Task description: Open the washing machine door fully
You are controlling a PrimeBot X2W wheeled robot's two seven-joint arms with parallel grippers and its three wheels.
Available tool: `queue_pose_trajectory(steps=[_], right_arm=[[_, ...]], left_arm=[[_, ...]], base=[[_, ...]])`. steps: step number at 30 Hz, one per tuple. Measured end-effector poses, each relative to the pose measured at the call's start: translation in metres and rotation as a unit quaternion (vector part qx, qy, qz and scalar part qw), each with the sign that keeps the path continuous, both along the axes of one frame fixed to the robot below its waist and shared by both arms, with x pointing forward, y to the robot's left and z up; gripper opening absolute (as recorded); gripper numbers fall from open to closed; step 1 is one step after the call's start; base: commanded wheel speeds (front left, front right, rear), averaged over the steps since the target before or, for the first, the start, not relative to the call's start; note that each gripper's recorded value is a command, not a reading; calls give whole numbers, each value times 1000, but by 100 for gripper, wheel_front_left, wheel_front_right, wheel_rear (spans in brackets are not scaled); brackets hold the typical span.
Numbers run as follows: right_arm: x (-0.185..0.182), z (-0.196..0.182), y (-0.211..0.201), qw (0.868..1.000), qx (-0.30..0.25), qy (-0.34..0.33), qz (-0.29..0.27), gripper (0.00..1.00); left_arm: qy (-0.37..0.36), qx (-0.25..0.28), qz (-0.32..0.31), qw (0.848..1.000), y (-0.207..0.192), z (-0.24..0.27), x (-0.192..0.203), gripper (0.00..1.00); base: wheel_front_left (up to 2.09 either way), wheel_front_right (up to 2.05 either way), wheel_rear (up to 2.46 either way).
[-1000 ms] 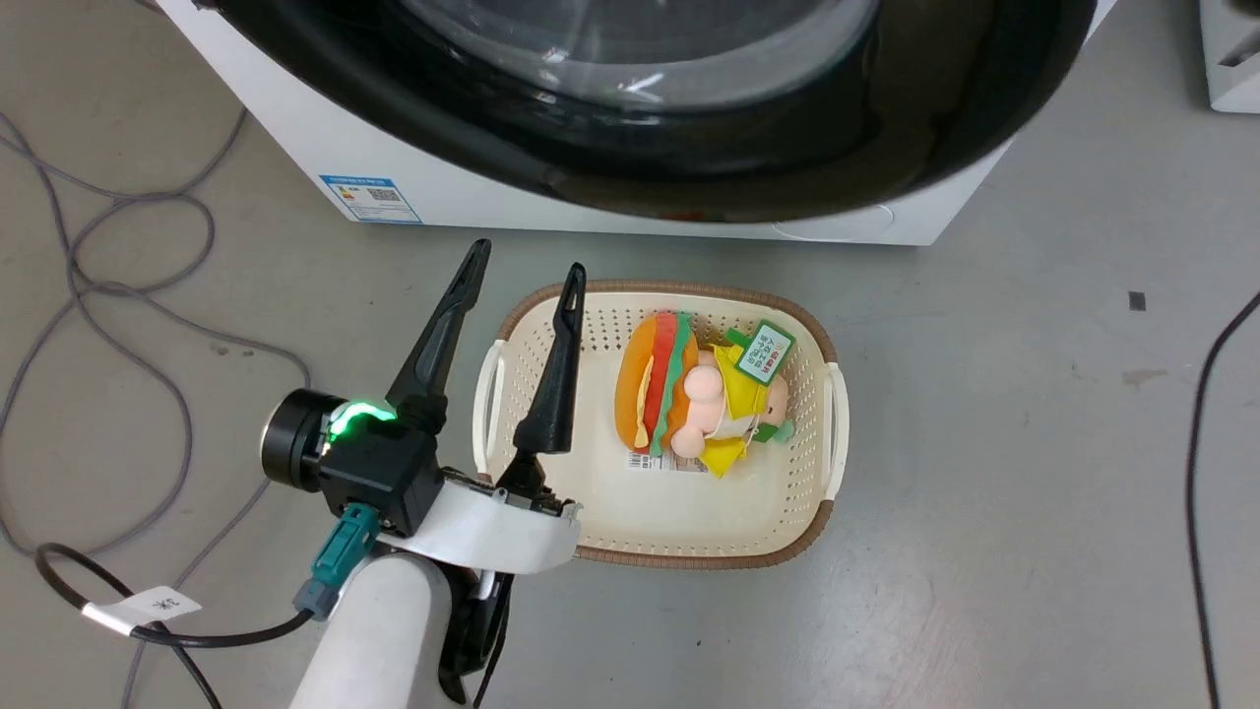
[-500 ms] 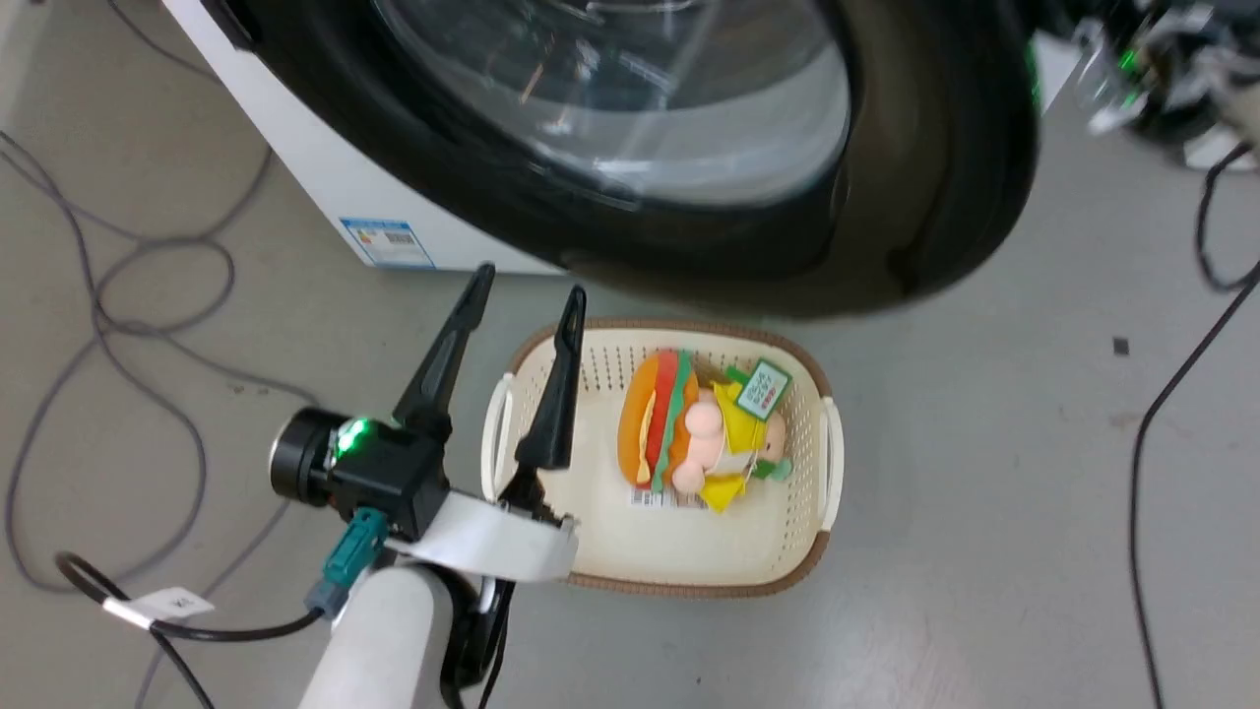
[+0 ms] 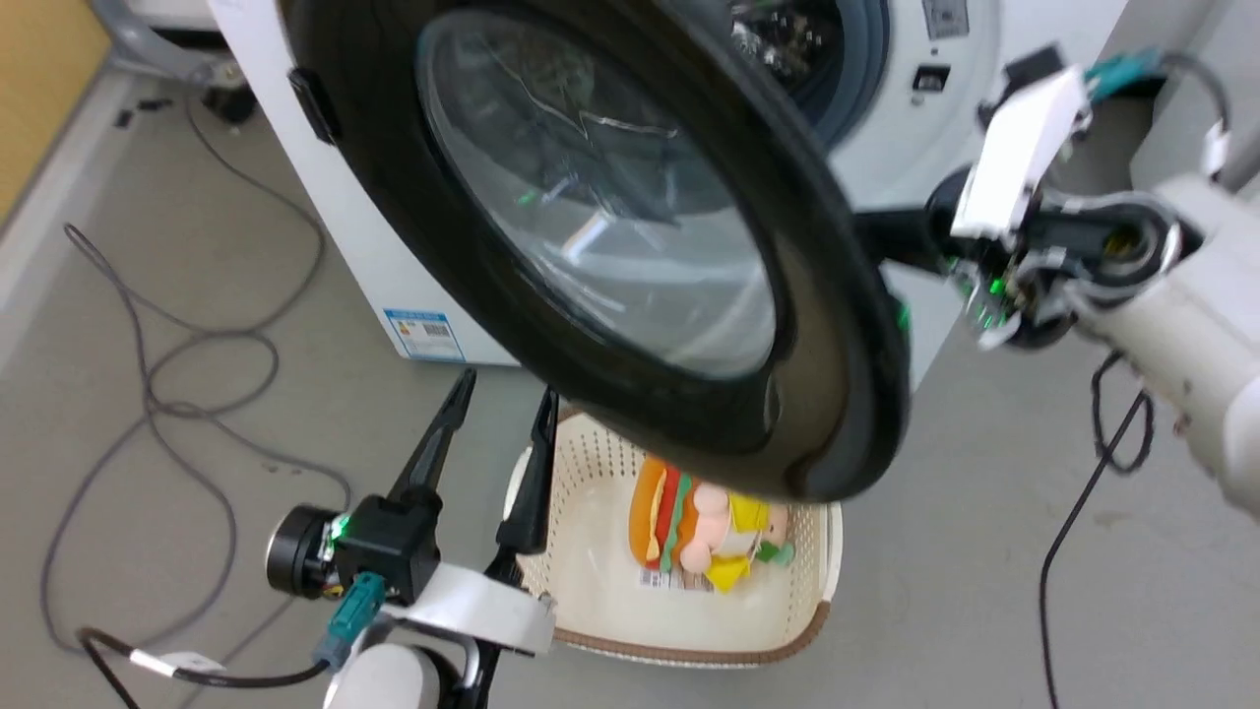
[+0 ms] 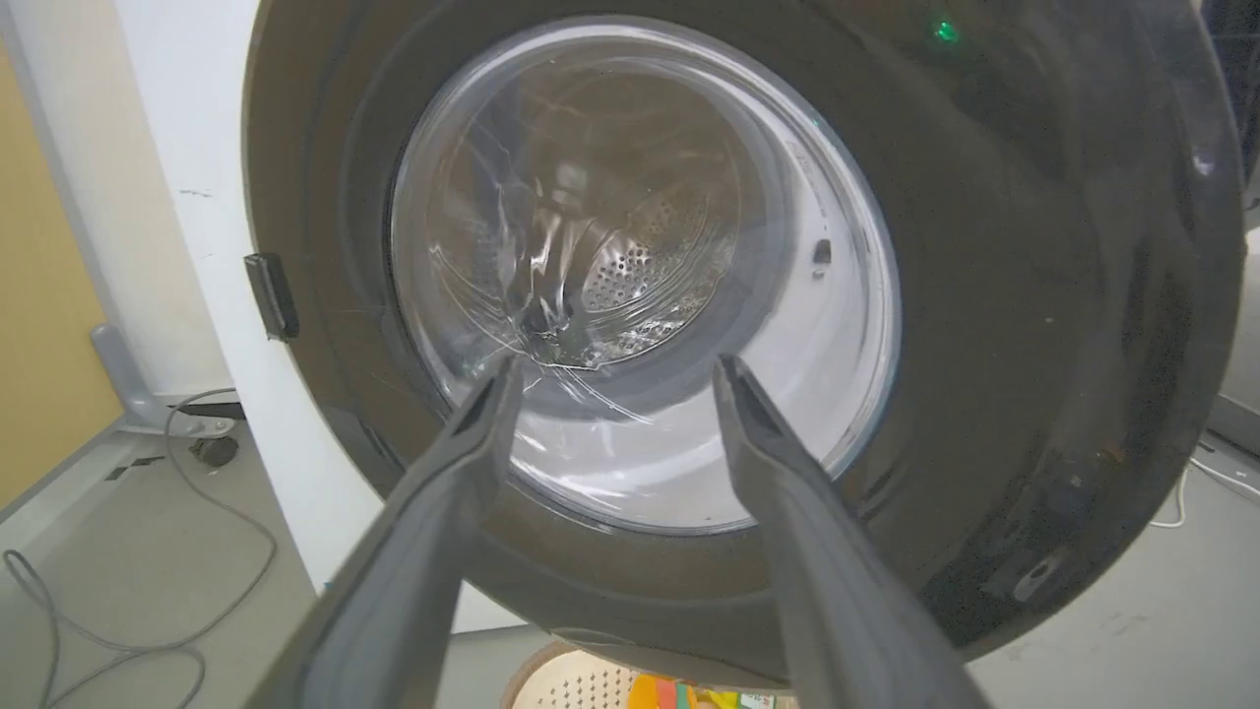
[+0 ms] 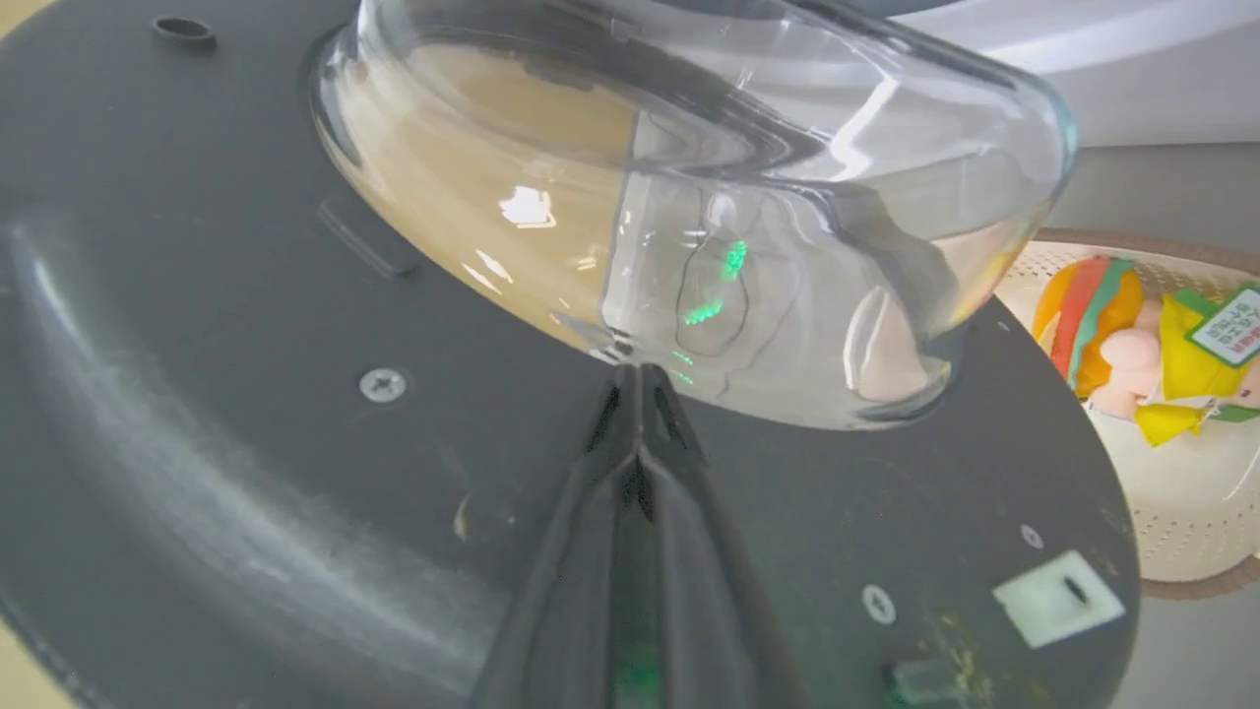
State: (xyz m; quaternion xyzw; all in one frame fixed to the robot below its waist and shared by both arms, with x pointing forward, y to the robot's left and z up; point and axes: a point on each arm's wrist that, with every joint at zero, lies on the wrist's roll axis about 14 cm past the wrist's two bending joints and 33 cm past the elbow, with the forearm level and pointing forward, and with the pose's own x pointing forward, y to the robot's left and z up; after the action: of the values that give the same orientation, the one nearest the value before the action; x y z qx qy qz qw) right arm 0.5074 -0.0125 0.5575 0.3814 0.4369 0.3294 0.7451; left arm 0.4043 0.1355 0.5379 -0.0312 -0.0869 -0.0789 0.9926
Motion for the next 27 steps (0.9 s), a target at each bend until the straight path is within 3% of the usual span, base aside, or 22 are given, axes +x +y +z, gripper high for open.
queue_pose_trajectory(steps=[16,23,27], right_arm=[[-107,20,73,987,85,-6,134,0],[-123,7,76,987,97,13,131,0],[-121,11,73,987,137,14,79,0]], left_arm=[[18,1,36,999,23,-10,-34,100],[20,1,38,999,24,-11,-35,100],[17,1,38,999,24,-9,-35,100]], base=[[0,0,0],[0,0,0],[0,0,0]])
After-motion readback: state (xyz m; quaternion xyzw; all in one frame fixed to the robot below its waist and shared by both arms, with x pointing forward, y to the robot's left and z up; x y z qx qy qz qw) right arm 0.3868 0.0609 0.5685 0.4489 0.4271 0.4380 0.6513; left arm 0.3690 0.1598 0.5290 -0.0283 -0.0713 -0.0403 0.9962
